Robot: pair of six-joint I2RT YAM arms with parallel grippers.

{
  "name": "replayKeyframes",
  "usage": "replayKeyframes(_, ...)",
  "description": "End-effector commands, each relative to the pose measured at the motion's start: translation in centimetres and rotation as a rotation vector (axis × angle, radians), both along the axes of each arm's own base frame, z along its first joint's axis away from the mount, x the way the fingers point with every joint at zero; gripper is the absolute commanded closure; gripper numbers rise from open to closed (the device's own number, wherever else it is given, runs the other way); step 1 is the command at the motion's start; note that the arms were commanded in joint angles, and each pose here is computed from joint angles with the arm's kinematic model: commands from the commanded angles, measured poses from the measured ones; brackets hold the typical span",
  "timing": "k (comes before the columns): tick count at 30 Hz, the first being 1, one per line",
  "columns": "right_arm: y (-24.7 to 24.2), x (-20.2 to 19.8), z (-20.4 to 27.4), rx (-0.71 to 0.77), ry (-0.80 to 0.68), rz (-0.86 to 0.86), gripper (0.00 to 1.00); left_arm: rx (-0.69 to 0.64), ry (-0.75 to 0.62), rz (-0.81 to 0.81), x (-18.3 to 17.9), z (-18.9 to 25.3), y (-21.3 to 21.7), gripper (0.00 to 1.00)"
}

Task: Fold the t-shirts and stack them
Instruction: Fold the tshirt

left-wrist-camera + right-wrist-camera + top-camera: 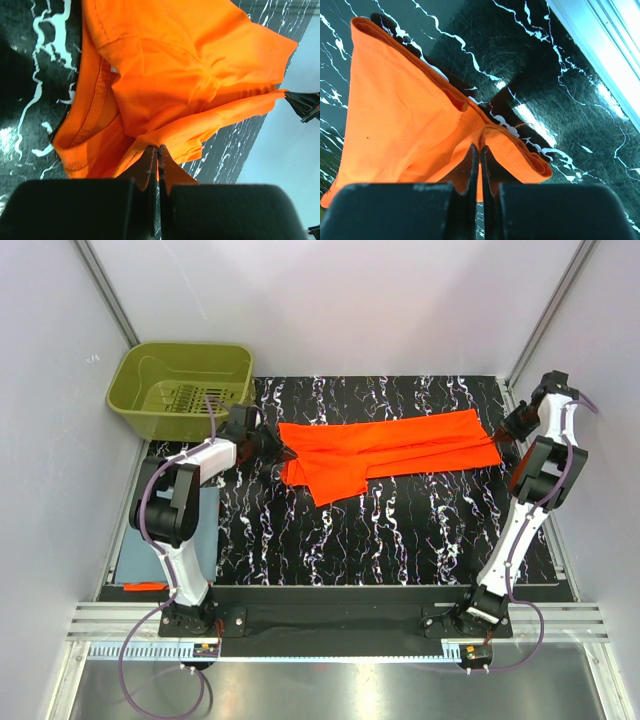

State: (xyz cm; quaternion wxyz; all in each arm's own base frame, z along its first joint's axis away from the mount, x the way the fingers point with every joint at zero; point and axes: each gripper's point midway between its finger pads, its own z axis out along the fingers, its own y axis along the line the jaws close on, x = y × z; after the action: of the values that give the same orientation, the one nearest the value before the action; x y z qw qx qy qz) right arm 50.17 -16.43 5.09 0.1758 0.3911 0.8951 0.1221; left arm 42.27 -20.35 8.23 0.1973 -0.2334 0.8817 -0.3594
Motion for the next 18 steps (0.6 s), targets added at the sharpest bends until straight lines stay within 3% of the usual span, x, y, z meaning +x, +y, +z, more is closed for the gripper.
replayKeyframes(1,-1.1,1.2,0.7,-0.043,-0.033,-0.005,0.95,-0.021,-0.047,0.01,2.0,1.4,0.2,1.0)
replayKeyframes(6,-1.2,1.5,0.3,-0.035,-0.032,-0.015,0.9,-0.023,-0.057,0.012,2.6,1.2,0.1,1.0)
replayKeyframes(15,-1.1,2.2,0.1,-0.027,-0.039,-0.031,0.91,-0.012,-0.078,0.019,4.1,1.0,0.1,1.0)
replayKeyframes(18,-1.2,2.6,-0.1,-0.024,-0.043,-0.042,0.8,-0.005,-0.07,0.027,4.2,0.6,0.2,1.0)
